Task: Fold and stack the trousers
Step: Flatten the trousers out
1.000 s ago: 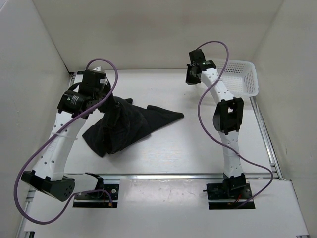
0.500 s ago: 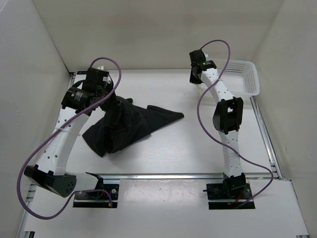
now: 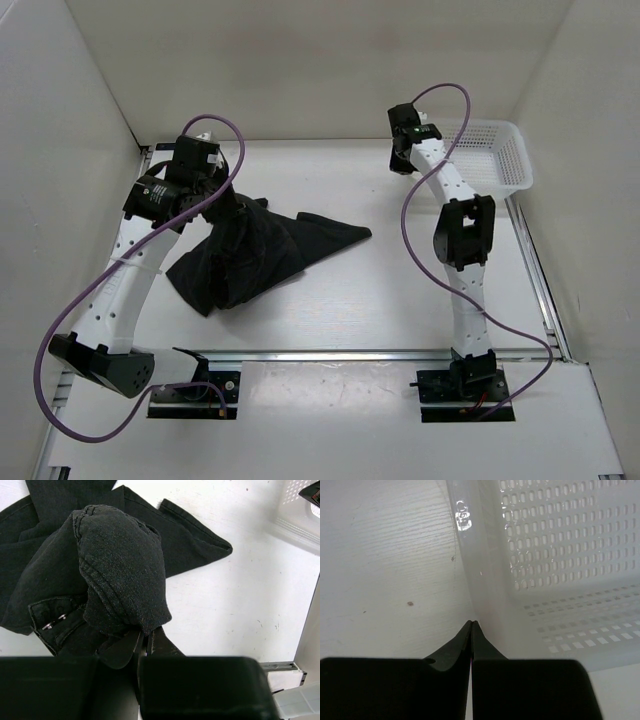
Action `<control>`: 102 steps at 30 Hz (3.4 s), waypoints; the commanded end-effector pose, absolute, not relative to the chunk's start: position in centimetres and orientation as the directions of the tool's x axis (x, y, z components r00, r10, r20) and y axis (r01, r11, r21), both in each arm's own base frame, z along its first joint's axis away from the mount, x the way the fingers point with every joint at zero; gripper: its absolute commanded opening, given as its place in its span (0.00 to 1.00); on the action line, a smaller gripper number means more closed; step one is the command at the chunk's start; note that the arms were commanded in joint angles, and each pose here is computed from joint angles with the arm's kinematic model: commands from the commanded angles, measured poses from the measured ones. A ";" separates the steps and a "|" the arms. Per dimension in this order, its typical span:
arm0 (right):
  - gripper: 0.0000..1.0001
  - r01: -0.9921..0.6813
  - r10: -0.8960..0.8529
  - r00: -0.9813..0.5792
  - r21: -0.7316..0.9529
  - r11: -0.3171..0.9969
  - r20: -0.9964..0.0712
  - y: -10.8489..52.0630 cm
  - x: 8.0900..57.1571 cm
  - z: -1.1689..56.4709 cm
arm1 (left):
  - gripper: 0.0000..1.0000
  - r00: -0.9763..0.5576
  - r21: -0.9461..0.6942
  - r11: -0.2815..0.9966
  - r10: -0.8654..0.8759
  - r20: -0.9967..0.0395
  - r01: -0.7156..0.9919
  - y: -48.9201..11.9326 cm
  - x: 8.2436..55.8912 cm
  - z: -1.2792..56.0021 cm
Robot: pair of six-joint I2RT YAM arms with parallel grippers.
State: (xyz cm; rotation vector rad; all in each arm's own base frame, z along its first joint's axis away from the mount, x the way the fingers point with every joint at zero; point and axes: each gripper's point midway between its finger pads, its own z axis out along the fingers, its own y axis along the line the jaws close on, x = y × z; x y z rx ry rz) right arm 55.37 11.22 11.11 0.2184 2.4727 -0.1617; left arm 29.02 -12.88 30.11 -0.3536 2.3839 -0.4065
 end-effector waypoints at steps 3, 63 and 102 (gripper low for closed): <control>0.19 0.070 0.123 -0.731 0.105 0.992 -0.671 14.8 53.8 18.3 | 0.10 -0.690 -0.436 0.897 -0.360 -0.627 -0.072 -14.0 29.3 32.8; 1.00 0.296 0.574 -0.814 0.786 0.543 -0.090 14.5 17.2 10.4 | 1.00 -0.599 -0.433 0.536 -0.800 0.012 -0.725 -1.9 23.7 6.4; 0.00 0.123 0.496 -0.510 0.511 0.851 -0.703 7.0 28.1 30.5 | 0.10 -0.601 -0.574 0.773 -0.601 -0.527 -0.269 -2.6 32.7 30.7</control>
